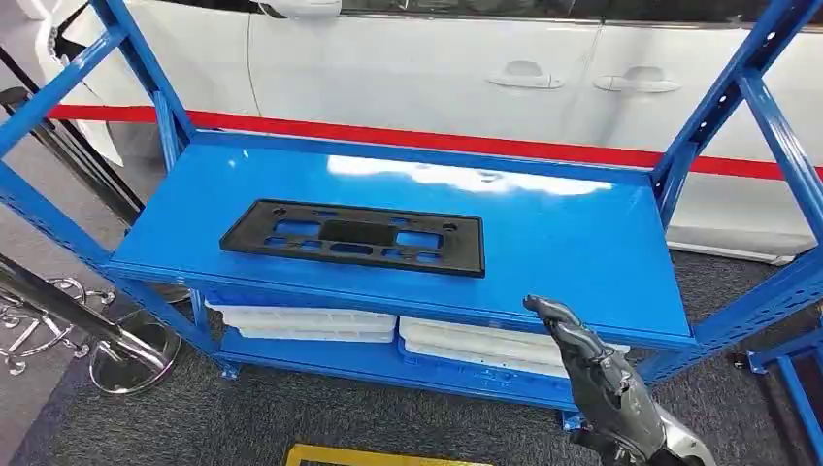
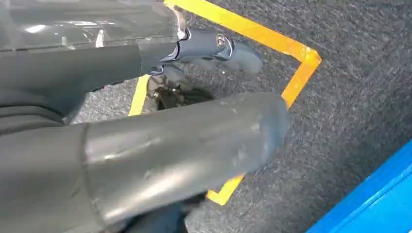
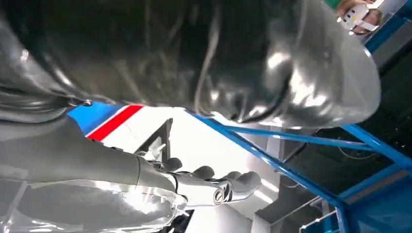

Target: Take the parts from the cabinet and place them on the table.

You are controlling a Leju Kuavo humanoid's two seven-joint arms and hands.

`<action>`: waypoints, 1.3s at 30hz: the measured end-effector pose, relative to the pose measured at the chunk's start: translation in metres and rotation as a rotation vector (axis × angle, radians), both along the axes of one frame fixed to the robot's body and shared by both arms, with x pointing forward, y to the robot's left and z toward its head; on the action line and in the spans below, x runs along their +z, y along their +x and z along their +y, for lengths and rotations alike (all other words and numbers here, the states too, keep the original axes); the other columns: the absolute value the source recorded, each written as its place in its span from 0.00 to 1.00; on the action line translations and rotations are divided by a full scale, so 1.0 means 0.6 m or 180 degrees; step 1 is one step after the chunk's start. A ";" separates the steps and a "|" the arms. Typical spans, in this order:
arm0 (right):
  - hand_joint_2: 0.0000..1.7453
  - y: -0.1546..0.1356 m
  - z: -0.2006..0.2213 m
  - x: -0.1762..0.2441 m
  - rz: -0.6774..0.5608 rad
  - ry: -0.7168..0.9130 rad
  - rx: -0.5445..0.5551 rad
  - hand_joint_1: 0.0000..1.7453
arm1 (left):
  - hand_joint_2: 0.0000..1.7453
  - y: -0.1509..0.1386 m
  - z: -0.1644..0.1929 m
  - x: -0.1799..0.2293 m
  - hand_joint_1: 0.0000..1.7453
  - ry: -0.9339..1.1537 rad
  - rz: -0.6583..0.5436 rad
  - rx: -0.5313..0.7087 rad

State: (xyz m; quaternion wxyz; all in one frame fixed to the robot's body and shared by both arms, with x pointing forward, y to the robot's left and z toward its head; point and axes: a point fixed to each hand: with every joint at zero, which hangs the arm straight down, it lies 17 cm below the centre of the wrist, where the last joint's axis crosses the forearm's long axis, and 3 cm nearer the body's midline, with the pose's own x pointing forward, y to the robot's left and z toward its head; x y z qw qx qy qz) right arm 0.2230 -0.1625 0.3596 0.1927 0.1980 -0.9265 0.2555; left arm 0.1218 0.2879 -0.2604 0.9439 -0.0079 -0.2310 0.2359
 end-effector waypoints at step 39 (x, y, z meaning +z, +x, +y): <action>0.00 -0.022 -0.041 -0.006 0.0108 -0.0169 0.0171 0.00 | 0.00 -0.005 -0.006 -0.001 0.00 -0.0042 0.0028 -0.0058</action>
